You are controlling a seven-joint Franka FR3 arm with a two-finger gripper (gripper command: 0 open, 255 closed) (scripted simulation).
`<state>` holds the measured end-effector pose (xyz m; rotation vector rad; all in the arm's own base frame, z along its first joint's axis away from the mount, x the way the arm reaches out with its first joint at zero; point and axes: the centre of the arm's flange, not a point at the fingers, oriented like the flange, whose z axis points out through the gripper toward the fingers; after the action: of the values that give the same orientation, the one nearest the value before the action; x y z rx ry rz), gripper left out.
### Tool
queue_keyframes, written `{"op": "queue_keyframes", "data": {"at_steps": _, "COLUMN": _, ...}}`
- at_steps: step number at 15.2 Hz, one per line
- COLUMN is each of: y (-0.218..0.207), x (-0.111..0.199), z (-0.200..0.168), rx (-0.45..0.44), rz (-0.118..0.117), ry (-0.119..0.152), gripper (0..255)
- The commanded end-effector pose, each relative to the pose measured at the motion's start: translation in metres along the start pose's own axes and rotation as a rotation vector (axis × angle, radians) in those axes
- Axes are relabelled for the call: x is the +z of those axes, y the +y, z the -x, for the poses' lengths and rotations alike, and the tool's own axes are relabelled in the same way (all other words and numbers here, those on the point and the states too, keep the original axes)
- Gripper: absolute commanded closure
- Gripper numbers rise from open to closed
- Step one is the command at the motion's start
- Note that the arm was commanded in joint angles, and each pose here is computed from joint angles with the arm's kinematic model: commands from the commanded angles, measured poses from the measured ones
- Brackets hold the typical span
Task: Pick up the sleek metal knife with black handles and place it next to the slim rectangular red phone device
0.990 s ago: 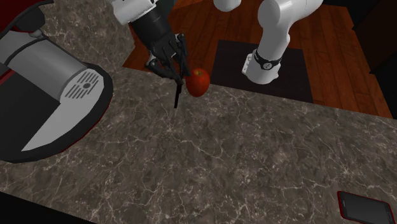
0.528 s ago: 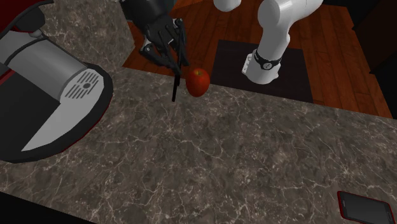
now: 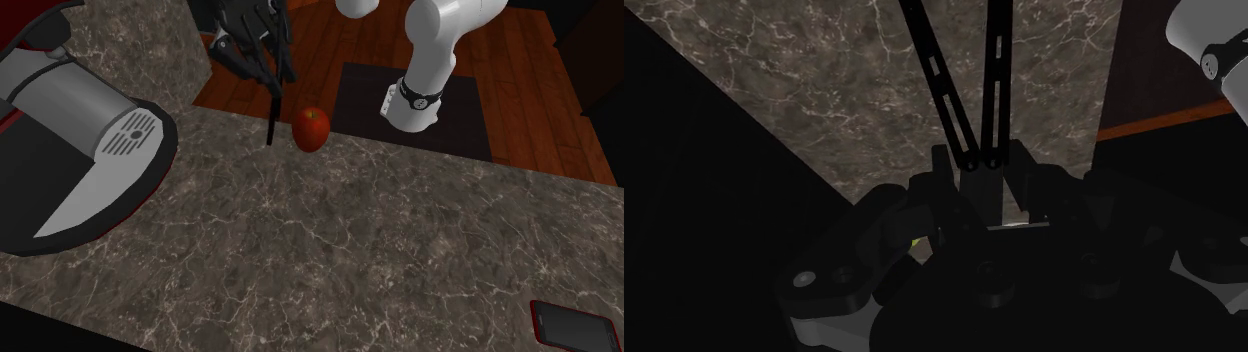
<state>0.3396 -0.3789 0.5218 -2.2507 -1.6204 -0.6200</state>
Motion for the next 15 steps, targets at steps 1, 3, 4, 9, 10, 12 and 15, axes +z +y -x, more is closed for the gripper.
{"op": "queue_keyframes", "data": {"at_steps": 1, "y": 0.000, "x": -0.009, "z": -0.005, "rx": 0.000, "rz": 0.000, "ry": 0.000, "gripper": 255}}
{"op": "queue_keyframes", "data": {"at_steps": 3, "y": 0.000, "x": -0.018, "z": -0.010, "rx": 0.000, "rz": 0.000, "ry": 0.000, "gripper": 255}}
{"op": "queue_keyframes", "data": {"at_steps": 4, "y": 0.000, "x": -0.023, "z": -0.013, "rx": 0.000, "rz": 0.000, "ry": 0.000, "gripper": 255}}
{"op": "queue_keyframes", "data": {"at_steps": 9, "y": 0.000, "x": -0.046, "z": -0.026, "rx": 0.000, "rz": 0.000, "ry": 0.000, "gripper": 255}}
{"op": "queue_keyframes", "data": {"at_steps": 10, "y": 0.000, "x": -0.050, "z": -0.029, "rx": 0.000, "rz": 0.000, "ry": 0.000, "gripper": 255}}
{"op": "queue_keyframes", "data": {"at_steps": 12, "y": 0.000, "x": -0.059, "z": -0.034, "rx": 0.000, "rz": 0.000, "ry": 0.000, "gripper": 255}}
{"op": "queue_keyframes", "data": {"at_steps": 15, "y": 0.001, "x": -0.073, "z": -0.043, "rx": 0.000, "rz": 0.000, "ry": 0.000, "gripper": 255}}
